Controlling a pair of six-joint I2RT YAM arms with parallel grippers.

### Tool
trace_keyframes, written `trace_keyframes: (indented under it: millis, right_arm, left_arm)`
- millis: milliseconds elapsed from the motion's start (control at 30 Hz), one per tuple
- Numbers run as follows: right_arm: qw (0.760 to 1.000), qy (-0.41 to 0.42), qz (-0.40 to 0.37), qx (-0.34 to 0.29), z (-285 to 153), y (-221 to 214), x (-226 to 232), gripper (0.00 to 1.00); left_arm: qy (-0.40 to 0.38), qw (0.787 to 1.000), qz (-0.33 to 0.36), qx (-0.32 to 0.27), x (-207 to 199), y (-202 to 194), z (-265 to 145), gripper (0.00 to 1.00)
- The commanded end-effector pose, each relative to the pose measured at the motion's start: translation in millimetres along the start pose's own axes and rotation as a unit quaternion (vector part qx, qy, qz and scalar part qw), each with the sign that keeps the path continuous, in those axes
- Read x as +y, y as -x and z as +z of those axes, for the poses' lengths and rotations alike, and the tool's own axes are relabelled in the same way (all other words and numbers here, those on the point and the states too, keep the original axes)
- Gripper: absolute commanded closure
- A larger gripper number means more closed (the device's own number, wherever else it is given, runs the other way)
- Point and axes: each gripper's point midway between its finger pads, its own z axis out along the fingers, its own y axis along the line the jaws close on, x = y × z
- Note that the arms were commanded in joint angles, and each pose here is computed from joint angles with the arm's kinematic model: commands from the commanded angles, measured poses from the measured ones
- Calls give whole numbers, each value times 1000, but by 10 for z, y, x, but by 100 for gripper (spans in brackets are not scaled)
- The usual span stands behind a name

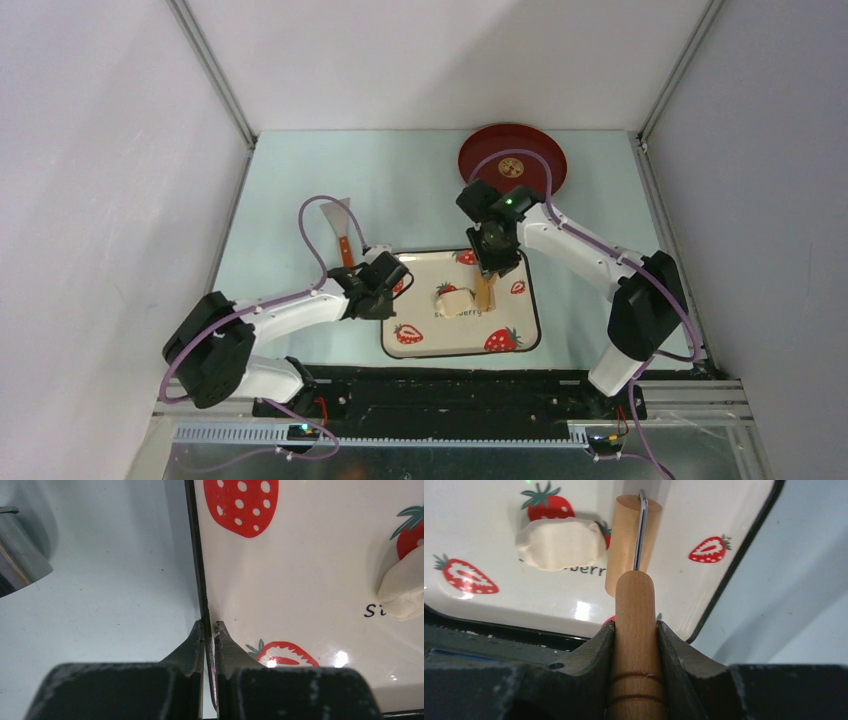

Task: Roll out the dumpling wrappers from the dough

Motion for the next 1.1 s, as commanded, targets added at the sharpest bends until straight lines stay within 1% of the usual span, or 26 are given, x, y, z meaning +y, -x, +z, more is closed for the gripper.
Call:
trace_keyframes:
  millis: [0,133,233,367,633,1067]
  right_arm:
    - [997,-70,14,4,-107,-27,-321,100]
    - [998,-49,15,-27,-353,93,-261,100]
    - [998,-20,9,-53,-527,225,-105,100]
    - [998,12,-8,-65,-629,317,139,100]
    - [999,18,-26,-43,-461,355,366,100]
    - [999,8,-32,-13,-142,237,390,100]
  left_arm:
    - [69,995,45,59,362,-362,64,97]
    - [68,995,46,58,363,-368,58,97]
    - [68,995,46,57,360,-361,59,97]
    - [68,995,48,58,354,-364,61,97]
    - [68,995,49,58,356,-365,57,98]
    - [70,995,52,58,363,-367,64,98]
